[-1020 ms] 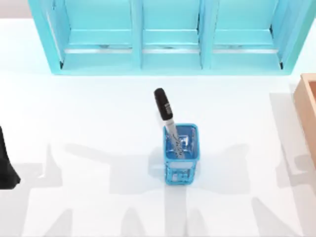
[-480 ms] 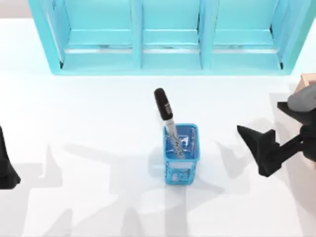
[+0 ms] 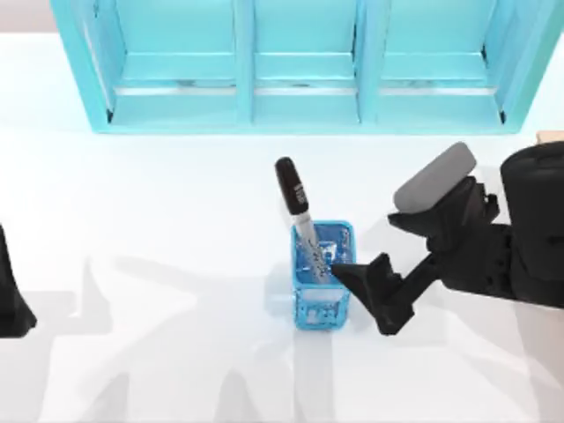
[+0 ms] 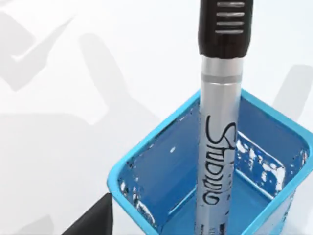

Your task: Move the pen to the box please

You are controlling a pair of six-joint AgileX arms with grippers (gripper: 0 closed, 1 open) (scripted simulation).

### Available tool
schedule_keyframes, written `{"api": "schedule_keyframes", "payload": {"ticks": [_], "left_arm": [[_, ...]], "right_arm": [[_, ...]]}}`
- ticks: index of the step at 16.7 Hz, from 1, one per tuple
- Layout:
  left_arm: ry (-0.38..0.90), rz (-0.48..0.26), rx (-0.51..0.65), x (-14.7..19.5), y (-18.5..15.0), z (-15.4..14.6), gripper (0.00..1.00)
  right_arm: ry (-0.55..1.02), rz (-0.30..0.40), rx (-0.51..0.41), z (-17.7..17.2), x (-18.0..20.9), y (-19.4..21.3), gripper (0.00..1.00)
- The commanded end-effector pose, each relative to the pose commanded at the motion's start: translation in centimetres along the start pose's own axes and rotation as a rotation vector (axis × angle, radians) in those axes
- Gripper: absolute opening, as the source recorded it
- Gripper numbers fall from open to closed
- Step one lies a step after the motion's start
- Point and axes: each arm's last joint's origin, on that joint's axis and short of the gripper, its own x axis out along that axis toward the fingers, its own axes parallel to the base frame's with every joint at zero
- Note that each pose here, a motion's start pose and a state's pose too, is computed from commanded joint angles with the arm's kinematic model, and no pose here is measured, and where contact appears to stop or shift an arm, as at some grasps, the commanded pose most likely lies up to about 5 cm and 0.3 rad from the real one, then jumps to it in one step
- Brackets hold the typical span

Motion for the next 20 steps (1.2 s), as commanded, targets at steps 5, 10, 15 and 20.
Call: {"api": "schedule_keyframes", "payload": {"ticks": [5, 10, 15, 20], "left_arm": [[0.0, 0.0, 0.0, 0.0, 0.0, 0.0, 1.0], [0.0, 0.0, 0.0, 0.0, 0.0, 0.0, 1.0], [0.0, 0.0, 0.0, 0.0, 0.0, 0.0, 1.0], [0.0, 0.0, 0.0, 0.0, 0.0, 0.0, 1.0]], "right_arm": [[0.003, -0.003, 0.003, -0.1, 0.0, -0.1, 1.0], [-0.004, 0.003, -0.001, 0.6, 2.5, 0.0, 1.0], [0.007, 0.002, 0.0, 0.2, 8.4, -0.1, 1.0], [0.002, 0.002, 0.0, 0.0, 10.1, 0.0, 1.0]]}}
